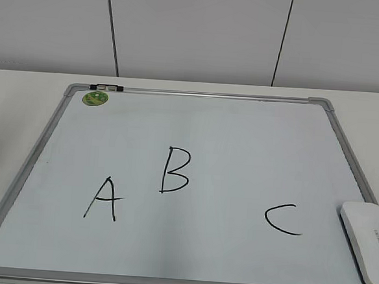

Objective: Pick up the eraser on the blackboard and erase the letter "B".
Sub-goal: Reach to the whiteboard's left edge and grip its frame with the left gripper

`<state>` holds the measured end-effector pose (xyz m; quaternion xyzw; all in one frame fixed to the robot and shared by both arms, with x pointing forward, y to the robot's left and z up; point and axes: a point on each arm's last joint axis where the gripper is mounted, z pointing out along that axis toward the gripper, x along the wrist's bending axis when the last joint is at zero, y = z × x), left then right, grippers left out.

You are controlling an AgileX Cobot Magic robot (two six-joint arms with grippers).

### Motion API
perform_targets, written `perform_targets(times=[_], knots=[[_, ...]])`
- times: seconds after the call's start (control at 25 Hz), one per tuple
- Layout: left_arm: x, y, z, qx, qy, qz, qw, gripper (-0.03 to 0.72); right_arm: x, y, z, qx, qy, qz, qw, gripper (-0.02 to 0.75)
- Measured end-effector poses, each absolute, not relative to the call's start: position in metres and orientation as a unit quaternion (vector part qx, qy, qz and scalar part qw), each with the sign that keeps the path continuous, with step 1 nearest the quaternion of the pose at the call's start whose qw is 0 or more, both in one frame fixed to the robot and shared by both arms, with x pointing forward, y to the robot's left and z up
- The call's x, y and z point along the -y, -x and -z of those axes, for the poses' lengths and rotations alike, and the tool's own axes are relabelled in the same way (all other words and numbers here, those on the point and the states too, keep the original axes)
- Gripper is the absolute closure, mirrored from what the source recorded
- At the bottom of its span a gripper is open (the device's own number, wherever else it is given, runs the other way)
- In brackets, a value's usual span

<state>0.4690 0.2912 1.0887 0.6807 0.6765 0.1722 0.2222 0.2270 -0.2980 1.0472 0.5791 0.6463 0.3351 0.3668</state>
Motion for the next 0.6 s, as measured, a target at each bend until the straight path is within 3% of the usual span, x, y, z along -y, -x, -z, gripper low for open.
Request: perform_targets(times=[0.4,0.6], knots=[[-0.286,-0.553,-1.031,-0.683,-0.714,-0.068,0.139,0.118,0.298,-0.227,-1.047,-0.646,-0.579,-0.335,0.367,0.147],[-0.283,-0.58,-0.994,-0.684,-0.718,-0.042,0.12,0.181,0.298,-0.227,-1.047,-0.646,-0.579,-0.335,0.367,0.147]])
